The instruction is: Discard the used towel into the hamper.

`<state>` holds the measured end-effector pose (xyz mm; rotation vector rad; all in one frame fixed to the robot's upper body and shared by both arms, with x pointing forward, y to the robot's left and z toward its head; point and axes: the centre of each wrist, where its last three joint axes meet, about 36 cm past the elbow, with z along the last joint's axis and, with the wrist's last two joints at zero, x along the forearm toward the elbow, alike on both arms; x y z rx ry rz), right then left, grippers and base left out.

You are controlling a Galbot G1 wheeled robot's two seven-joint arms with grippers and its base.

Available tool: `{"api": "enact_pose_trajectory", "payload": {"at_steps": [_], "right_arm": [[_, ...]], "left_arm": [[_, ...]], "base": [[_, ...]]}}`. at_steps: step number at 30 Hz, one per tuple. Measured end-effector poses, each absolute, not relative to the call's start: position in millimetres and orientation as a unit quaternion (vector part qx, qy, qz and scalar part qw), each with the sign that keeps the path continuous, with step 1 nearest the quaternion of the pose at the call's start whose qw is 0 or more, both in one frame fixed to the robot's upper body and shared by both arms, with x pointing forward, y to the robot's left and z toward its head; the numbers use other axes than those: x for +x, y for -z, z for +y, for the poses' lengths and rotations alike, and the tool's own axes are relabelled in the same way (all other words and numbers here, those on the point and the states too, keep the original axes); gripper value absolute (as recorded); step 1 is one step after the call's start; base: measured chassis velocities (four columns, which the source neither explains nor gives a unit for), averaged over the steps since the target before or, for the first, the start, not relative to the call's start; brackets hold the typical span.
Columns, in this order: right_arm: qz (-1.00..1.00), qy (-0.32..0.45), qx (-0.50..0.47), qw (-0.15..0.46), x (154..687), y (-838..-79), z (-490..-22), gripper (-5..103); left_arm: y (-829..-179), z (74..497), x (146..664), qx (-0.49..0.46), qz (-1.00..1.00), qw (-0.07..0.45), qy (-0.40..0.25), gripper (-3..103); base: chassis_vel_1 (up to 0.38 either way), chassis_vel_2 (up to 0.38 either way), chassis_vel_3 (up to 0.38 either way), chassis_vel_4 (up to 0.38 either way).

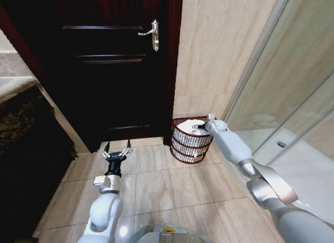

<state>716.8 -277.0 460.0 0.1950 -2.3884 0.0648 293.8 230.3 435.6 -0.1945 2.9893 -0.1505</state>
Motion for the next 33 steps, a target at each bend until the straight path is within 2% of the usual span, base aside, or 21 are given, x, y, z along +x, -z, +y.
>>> {"api": "enact_pose_trajectory", "payload": {"at_steps": [11, 17, 23, 27, 31, 33], "right_arm": [[-0.919, -0.026, 0.070, 0.387, 722, -433, -268, 100], [-0.937, -0.021, 0.057, 0.345, 715, -444, -267, 100], [-0.959, -0.009, 0.053, 0.280, 690, -503, -272, 100], [-0.971, -0.004, 0.051, 0.234, 655, -535, -275, 100], [-0.990, -0.021, 0.057, 0.125, 576, -529, -283, 100], [-0.993, -0.020, 0.059, 0.102, 556, -532, -285, 100]], "left_arm": [[-444, 234, 287, -0.074, 0.993, 0.076, 0.048, 100], [-449, 237, 286, -0.082, 0.992, 0.082, 0.047, 100], [-450, 233, 287, -0.075, 0.993, 0.077, 0.051, 100], [-450, 231, 286, -0.073, 0.993, 0.072, 0.052, 100], [-452, 232, 283, -0.070, 0.995, 0.049, 0.048, 100], [-451, 233, 282, -0.069, 0.996, 0.044, 0.045, 100]], "base": [[0.000, 0.000, 0.000, 0.000], [0.000, 0.000, 0.000, 0.000], [0.000, 0.000, 0.000, 0.000], [0.000, 0.000, 0.000, 0.000], [0.000, 0.000, 0.000, 0.000], [0.000, 0.000, 0.000, 0.000]]}}
